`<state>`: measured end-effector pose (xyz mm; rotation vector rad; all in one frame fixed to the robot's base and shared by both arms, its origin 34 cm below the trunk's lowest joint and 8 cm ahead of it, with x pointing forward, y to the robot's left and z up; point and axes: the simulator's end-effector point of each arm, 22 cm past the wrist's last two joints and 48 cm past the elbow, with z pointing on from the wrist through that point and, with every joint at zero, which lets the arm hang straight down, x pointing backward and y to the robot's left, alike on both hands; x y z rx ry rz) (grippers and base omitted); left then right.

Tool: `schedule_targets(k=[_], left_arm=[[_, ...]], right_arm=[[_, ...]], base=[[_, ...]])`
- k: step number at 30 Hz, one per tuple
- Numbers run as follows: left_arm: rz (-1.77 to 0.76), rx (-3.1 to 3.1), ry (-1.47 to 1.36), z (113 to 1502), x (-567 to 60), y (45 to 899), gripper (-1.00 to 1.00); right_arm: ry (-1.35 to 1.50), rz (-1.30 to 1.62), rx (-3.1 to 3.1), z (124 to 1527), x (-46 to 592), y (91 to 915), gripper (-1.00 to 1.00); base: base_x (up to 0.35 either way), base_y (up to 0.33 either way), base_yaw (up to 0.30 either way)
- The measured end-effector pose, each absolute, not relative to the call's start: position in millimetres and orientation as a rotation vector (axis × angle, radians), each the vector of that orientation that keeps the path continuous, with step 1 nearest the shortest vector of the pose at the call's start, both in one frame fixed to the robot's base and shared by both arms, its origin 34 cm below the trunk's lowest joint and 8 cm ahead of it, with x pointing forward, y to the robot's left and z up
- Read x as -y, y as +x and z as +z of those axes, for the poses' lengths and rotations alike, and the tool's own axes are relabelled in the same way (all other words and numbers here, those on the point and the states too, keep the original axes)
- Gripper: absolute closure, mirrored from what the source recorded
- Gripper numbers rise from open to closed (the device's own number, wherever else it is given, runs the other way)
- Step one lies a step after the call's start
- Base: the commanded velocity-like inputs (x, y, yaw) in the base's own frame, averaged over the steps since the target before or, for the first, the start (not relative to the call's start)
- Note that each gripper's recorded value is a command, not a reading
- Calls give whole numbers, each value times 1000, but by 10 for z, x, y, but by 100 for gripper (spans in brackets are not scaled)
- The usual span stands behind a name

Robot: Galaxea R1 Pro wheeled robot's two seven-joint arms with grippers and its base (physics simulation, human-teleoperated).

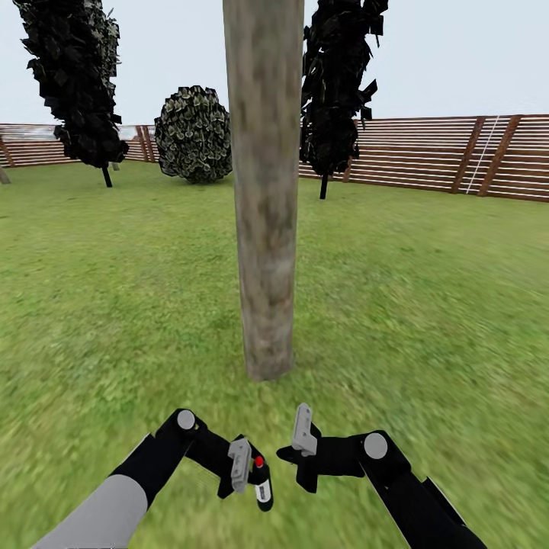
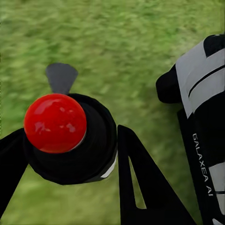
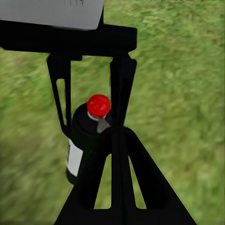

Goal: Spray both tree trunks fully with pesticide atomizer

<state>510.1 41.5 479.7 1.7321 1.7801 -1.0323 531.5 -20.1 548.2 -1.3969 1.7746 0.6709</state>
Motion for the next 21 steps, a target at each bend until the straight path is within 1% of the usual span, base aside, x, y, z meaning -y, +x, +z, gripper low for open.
schedule_targets(k=[21], left_arm=[[-1072,-1725,1684,4952,-216,5147,100]], right_arm=[[-1398,672,-1775,5476,200,5311,100]], base=[[0,0,0]])
